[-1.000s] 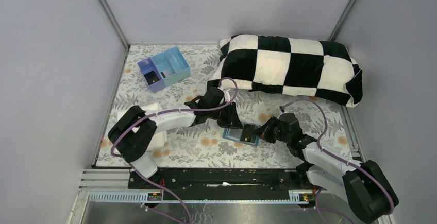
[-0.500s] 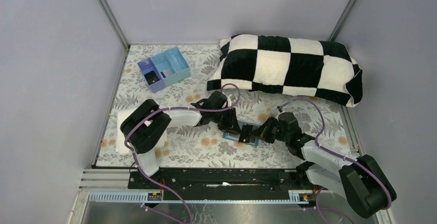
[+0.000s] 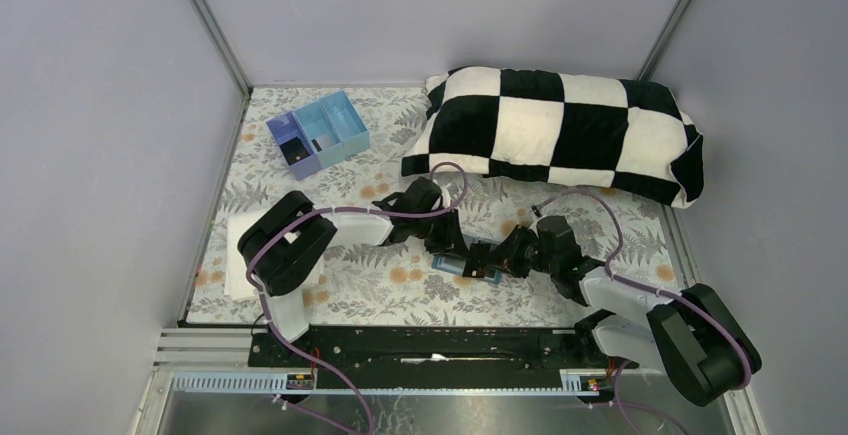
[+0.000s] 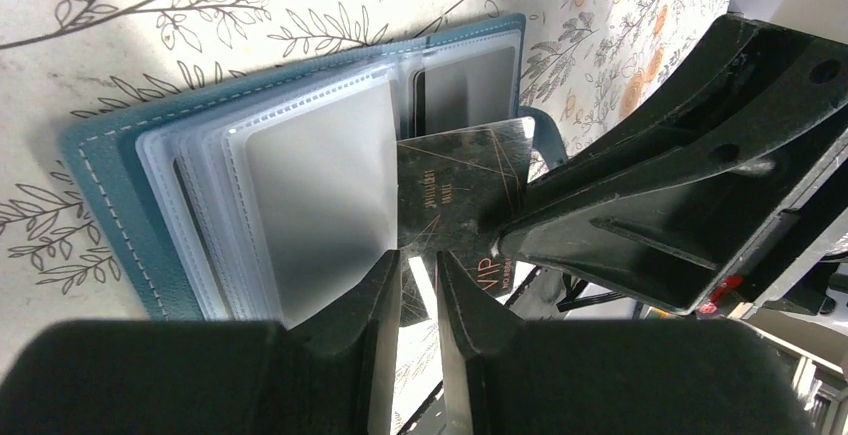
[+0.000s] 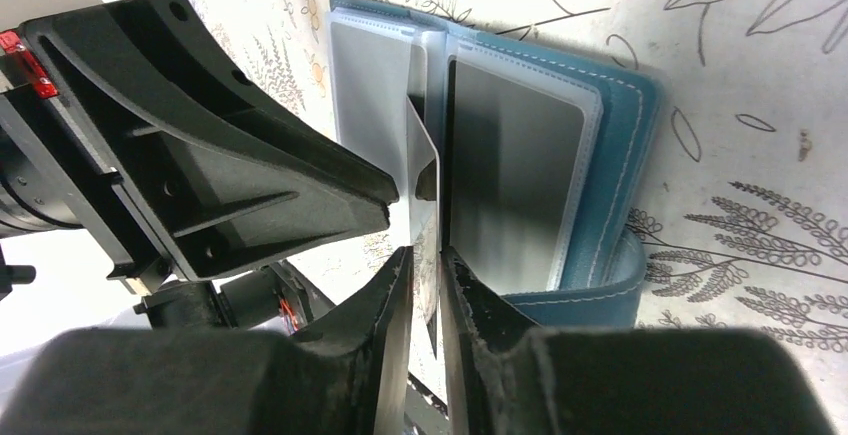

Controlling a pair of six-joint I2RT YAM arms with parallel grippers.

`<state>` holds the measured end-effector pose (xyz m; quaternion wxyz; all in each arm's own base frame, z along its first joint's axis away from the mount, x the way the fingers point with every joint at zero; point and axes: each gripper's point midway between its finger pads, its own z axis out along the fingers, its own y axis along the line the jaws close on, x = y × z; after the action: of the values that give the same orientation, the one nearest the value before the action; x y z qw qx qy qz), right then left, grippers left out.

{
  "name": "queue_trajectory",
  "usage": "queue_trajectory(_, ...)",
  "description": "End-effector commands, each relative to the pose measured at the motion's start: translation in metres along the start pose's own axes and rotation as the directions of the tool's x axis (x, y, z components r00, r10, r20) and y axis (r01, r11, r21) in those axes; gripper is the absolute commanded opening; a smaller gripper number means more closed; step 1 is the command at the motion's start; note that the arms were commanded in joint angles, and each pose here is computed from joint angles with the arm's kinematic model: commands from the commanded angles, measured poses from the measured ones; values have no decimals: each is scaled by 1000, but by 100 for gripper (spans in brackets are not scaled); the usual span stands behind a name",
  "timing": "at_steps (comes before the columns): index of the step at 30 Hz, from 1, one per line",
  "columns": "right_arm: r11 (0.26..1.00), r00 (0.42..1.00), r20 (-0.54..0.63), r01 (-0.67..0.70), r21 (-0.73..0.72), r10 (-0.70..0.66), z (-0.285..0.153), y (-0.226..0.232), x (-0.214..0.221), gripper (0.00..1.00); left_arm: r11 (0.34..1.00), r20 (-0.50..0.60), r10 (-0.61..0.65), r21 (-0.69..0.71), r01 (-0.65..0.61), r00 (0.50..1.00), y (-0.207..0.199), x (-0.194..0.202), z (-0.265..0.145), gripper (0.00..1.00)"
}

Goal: Take the credit cards out of the card holder
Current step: Remove the credit card from the card holder.

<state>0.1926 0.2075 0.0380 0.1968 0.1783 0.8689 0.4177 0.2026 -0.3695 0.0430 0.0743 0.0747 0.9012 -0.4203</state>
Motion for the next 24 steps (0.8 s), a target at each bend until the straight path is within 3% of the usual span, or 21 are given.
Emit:
queue_trajectory(1,996,999,8,37,-87,-36,2,28,-11,23,999,5,16,42,-16,1000,-6,-1,3,22)
queue_trajectory(3,997,999,7,32,-76,-32,3,26,-11,15,999,6,16,45,-17,1000,-7,-1,2,22)
queue_trajectory(5,998,999,16,44,-35,-44,1,21,-13,0,999,14,23,46,-23,1000,-11,-3,-2,22)
queue_trajectory(8,993,992,55,108,48,-111,-9,15,-24,0,996,46,60,59,-63,997,-27,-10,-18,24)
queue_trajectory(12,981,976,96,192,30,-194,-27,30,-35,0,989,82,120,75,-126,989,-47,-17,-42,30)
queue_trajectory(18,959,972,99,226,-173,-212,-39,79,-35,0,973,145,98,193,-125,985,-63,-27,-93,37)
queue_trajectory(24,894,979,53,200,-401,-196,-46,129,-29,0,948,182,89,285,-139,979,-71,-35,-124,60)
